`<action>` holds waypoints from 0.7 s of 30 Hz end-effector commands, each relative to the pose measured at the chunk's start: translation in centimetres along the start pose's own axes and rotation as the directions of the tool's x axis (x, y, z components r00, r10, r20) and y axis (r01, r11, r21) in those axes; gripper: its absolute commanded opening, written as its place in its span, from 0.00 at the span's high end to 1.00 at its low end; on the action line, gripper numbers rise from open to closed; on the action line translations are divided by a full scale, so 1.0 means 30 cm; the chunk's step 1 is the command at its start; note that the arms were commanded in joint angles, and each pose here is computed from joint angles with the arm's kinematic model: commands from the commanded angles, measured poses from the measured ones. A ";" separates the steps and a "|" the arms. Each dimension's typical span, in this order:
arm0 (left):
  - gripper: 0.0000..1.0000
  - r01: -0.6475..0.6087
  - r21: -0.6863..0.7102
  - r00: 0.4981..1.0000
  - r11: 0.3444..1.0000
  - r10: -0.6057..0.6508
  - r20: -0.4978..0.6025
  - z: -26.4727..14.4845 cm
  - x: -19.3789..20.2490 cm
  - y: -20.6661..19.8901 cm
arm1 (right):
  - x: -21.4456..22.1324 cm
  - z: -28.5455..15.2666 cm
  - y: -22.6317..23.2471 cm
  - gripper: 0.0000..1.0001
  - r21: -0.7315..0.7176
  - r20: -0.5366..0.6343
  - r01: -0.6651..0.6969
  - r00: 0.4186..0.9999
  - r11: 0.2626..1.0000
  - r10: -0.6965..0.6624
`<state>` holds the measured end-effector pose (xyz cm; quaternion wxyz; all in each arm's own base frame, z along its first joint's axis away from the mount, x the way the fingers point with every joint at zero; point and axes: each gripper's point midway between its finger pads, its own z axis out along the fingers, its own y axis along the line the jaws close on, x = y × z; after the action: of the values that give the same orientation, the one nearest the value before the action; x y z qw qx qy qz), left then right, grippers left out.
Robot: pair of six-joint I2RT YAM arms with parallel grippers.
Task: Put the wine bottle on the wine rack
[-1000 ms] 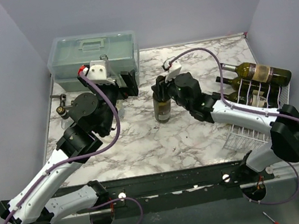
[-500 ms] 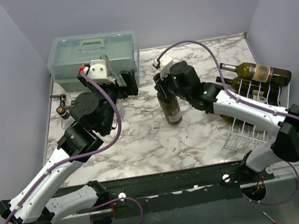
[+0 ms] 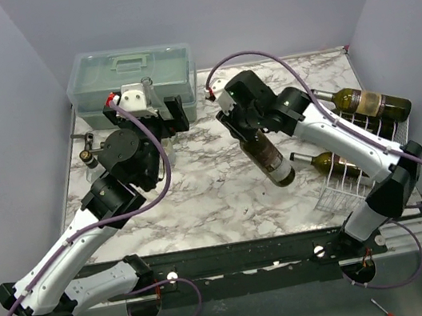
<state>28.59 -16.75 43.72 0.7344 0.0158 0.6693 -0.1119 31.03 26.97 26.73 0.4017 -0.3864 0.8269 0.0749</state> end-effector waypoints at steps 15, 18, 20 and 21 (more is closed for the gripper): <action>0.01 0.013 -0.040 1.000 0.999 -0.012 0.024 -0.004 -0.008 0.033 | 0.350 0.136 0.009 0.99 0.069 -0.447 0.175 0.886 0.982 -0.126; 0.01 0.015 -0.042 1.000 0.999 -0.014 0.028 -0.005 -0.015 0.036 | 0.383 0.164 0.015 0.99 0.072 -0.482 0.234 0.859 0.969 -0.172; 0.01 0.017 -0.034 0.999 0.999 -0.016 0.029 -0.008 -0.014 0.033 | 0.400 0.176 0.024 0.99 0.065 -0.506 0.253 0.842 0.965 -0.187; 0.01 0.014 -0.037 1.000 0.999 -0.013 0.028 -0.005 -0.012 0.033 | 0.410 0.180 0.028 0.99 0.058 -0.519 0.262 0.832 0.963 -0.195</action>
<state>28.75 -16.35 43.35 0.7352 0.0078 0.6698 -0.1040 29.13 23.84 14.71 0.2183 -0.4381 0.8684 -0.0795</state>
